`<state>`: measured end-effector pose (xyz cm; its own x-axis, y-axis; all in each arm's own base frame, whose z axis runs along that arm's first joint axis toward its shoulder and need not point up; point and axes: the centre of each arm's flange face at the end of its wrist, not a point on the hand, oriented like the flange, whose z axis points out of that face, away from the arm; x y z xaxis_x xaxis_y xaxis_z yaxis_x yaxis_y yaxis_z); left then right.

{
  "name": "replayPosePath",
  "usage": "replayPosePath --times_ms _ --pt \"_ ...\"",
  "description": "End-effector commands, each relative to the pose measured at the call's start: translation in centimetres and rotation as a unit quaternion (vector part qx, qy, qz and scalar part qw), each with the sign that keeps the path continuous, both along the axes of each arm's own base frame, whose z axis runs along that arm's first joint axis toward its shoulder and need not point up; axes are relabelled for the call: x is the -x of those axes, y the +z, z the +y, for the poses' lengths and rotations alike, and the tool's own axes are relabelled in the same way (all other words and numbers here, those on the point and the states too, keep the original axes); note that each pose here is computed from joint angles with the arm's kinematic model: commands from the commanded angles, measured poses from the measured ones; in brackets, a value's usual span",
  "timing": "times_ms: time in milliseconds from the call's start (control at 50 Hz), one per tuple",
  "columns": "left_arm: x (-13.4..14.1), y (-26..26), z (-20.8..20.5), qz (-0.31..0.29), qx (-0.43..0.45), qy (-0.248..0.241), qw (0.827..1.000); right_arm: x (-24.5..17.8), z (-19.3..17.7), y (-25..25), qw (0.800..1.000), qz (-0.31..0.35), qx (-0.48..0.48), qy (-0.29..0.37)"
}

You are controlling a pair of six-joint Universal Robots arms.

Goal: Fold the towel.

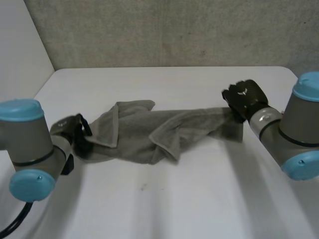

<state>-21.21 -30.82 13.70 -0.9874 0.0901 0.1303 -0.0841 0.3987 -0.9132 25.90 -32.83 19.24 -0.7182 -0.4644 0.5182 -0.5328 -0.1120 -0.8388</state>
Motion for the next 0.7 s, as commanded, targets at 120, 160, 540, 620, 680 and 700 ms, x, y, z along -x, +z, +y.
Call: replayPosePath --times_ms 120,160,540,620,680,700 --pt "0.5 3.0 0.8 0.015 0.037 -0.034 0.999 4.2 -2.3 -1.0 0.996 0.072 0.016 -0.049" --pt "0.6 3.7 0.8 0.018 0.047 -0.034 0.998 4.4 -2.5 -0.9 0.996 0.071 0.019 -0.053" --pt "1.7 5.7 2.5 -0.027 0.083 -0.148 0.985 1.7 4.2 3.6 0.996 0.046 0.052 0.057" --pt "2.2 5.1 3.6 -0.078 0.093 -0.205 0.971 1.5 7.2 3.4 0.991 0.047 0.048 0.114" --pt "2.4 4.6 4.0 -0.116 0.109 -0.231 0.96 1.7 8.5 1.9 0.988 0.066 0.035 0.138" --pt "2.5 4.4 4.2 -0.133 0.119 -0.24 0.954 1.8 9.2 1.0 0.985 0.082 0.031 0.15"
